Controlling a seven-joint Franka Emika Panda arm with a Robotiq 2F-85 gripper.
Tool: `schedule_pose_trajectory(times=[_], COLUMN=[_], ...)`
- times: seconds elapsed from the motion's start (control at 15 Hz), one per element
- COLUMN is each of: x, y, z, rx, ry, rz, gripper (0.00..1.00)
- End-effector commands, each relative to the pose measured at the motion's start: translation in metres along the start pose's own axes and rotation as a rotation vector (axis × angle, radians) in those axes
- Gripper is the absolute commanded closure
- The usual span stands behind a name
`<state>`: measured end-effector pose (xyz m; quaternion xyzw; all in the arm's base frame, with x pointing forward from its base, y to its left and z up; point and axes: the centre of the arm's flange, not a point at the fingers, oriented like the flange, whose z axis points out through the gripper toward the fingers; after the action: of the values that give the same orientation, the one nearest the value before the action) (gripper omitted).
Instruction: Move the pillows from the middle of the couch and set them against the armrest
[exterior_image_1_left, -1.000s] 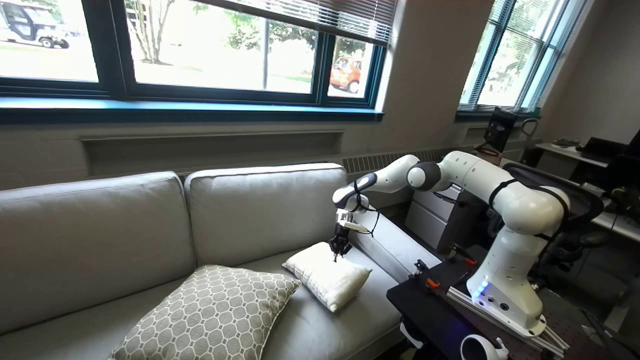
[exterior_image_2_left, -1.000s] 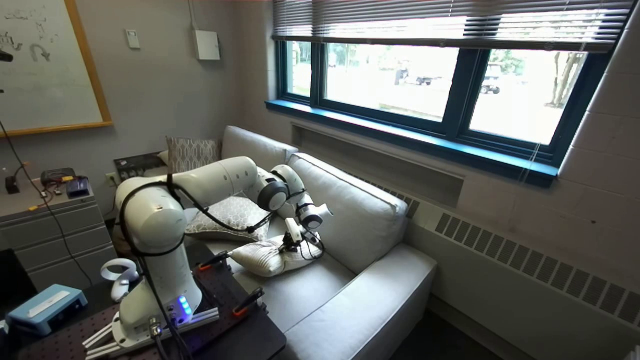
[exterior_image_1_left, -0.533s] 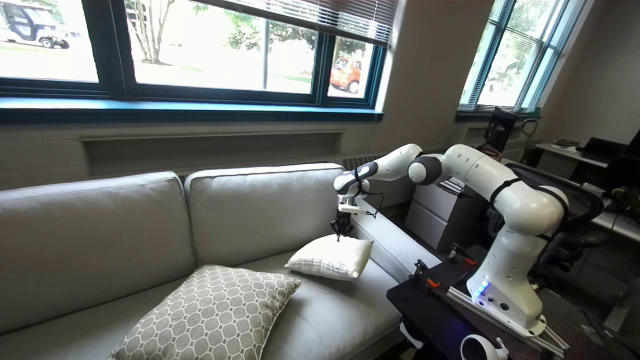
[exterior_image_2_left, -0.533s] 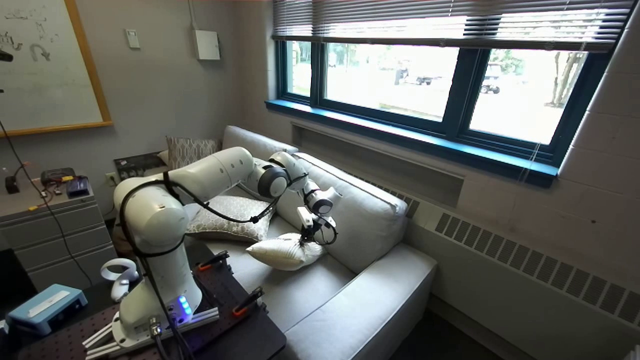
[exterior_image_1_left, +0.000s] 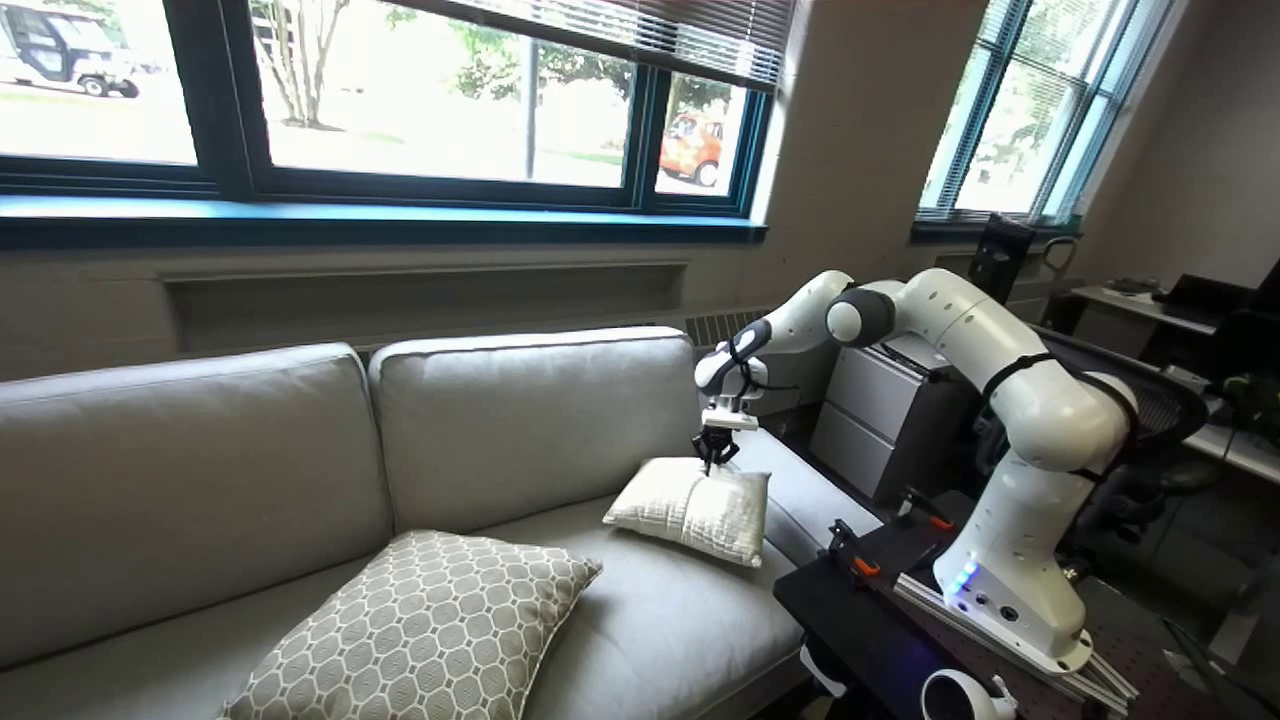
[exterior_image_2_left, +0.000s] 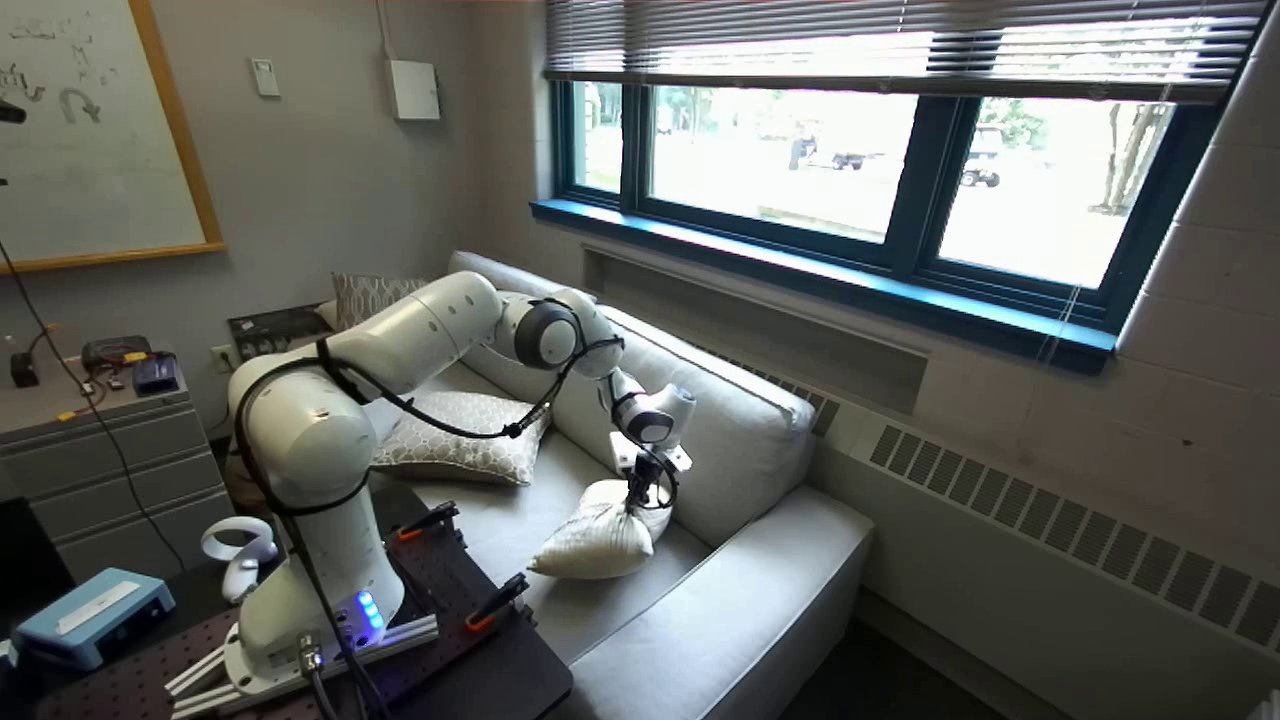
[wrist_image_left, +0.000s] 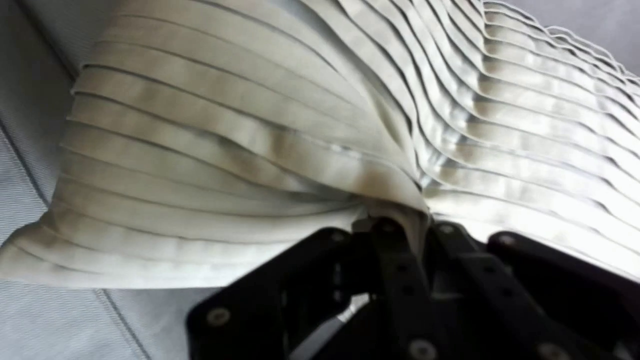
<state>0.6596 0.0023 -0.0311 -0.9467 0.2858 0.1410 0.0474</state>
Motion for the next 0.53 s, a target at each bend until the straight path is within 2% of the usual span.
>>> schedule_pose_trajectory(times=[0.0, 0.27, 0.47], x=[-0.050, -0.068, -0.073], y=[0.042, 0.072, 0.090], z=[-0.043, -0.055, -0.042], rx=[-0.006, 0.069, 0.119], ry=[0.118, 0.207, 0.224], rz=[0.151, 0.294, 0.368], gripper=[0.92, 0.91, 0.91])
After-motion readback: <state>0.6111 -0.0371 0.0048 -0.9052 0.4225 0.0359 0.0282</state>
